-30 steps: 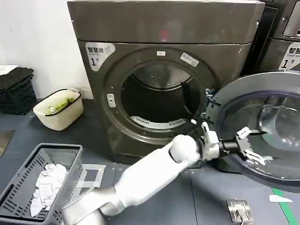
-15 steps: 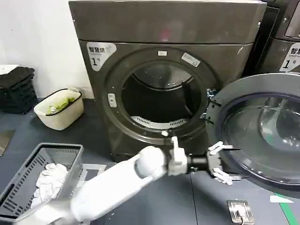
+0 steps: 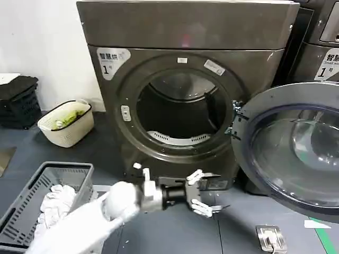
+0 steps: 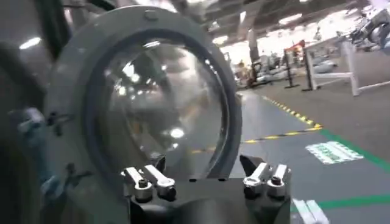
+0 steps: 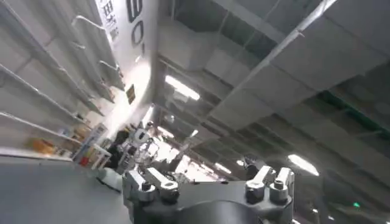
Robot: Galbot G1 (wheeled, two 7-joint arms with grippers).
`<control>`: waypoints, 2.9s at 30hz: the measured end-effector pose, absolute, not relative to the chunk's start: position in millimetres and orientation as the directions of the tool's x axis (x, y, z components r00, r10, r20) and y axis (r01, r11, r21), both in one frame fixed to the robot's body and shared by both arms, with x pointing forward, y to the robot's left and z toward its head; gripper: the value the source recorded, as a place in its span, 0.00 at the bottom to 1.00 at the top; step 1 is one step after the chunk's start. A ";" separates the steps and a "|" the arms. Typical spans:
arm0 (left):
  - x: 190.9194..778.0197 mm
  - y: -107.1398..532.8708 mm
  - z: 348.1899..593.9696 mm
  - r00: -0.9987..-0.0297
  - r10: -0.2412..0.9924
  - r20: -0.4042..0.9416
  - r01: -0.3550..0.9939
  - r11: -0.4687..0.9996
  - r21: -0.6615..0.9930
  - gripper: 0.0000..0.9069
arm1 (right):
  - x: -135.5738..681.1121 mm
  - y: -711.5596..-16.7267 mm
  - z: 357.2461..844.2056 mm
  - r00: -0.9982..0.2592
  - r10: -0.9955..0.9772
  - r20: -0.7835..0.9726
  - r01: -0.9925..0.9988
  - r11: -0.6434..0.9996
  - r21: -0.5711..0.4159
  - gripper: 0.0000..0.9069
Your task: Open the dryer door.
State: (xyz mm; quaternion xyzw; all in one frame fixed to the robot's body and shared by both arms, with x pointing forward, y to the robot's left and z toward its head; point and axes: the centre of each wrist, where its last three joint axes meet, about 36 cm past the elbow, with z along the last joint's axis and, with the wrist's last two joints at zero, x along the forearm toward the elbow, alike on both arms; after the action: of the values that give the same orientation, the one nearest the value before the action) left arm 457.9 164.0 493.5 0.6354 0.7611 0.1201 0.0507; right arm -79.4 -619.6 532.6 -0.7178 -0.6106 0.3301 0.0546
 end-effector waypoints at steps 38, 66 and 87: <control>444.7 524.5 577.7 -0.634 0.542 0.552 0.699 0.096 0.708 1.00 | -39.4 -673.2 511.2 -0.051 0.927 -0.372 0.851 -0.154 -0.501 1.00; 459.3 613.6 648.5 -0.523 0.074 0.849 0.687 -0.553 0.471 1.00 | -33.2 -666.5 489.3 -0.111 0.926 -0.361 0.861 -0.092 -0.500 1.00; 454.1 585.4 604.5 -0.293 -0.031 0.956 0.531 -0.836 0.136 1.00 | -44.4 -657.7 479.2 -0.144 0.921 -0.361 0.890 -0.039 -0.455 1.00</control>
State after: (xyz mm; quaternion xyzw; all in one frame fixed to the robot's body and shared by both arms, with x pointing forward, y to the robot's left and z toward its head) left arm 454.1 585.4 604.5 0.5660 0.2211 0.7732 -0.1818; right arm -44.4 -657.7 479.2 -0.6538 -0.6925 0.3038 0.0261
